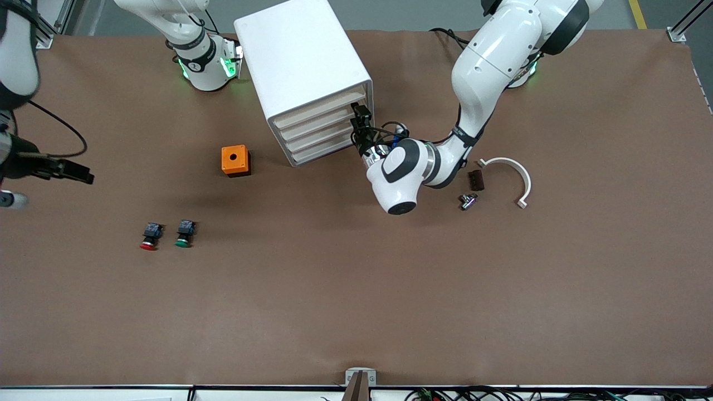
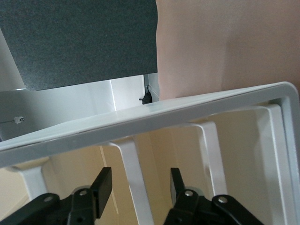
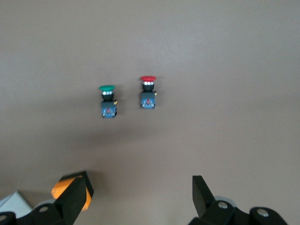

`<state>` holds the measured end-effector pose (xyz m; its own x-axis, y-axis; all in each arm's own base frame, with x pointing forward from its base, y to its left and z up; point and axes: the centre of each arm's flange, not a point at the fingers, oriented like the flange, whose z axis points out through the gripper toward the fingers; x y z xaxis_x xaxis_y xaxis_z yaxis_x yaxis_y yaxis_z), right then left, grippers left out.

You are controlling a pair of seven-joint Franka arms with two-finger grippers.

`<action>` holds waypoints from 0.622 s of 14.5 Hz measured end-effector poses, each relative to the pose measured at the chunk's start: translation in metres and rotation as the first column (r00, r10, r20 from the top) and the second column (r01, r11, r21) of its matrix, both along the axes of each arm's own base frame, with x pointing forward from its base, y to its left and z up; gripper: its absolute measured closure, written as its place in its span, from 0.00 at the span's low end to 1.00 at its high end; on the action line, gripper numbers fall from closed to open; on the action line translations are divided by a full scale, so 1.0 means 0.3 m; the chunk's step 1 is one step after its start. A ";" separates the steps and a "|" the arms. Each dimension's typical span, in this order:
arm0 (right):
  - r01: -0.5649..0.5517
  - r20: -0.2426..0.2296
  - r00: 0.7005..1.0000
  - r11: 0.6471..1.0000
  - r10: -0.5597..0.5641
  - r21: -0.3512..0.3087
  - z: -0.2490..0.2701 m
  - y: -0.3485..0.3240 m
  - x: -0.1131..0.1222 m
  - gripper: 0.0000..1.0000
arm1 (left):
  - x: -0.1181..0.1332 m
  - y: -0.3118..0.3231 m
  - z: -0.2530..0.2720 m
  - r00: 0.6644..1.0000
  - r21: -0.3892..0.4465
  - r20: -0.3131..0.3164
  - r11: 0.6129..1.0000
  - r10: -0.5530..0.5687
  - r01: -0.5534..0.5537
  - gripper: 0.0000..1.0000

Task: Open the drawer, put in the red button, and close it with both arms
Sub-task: 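Pull the drawer open with the left gripper while the right gripper reaches the red button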

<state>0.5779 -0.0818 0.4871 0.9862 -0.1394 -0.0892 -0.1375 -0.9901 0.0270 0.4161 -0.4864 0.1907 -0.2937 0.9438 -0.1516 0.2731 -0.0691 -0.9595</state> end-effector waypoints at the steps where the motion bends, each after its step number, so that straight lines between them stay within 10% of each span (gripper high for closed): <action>1: 0.006 0.017 1.000 1.000 -0.006 -0.003 -0.074 0.000 0.005 0.00 | -0.009 -0.008 0.000 1.000 0.000 0.000 1.000 -0.006 0.006 0.47; 9: 0.027 0.128 0.992 0.999 -0.024 -0.019 -0.634 0.000 0.046 0.00 | -0.040 -0.036 -0.005 1.000 -0.006 -0.015 1.000 -0.009 0.008 0.83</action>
<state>0.5918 -0.0818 0.2969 0.9855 -0.1650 0.0402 -0.1662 -0.9857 0.0282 0.4043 -0.4971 0.1892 -0.2880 0.9453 -0.1533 0.2581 -0.0775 -0.9630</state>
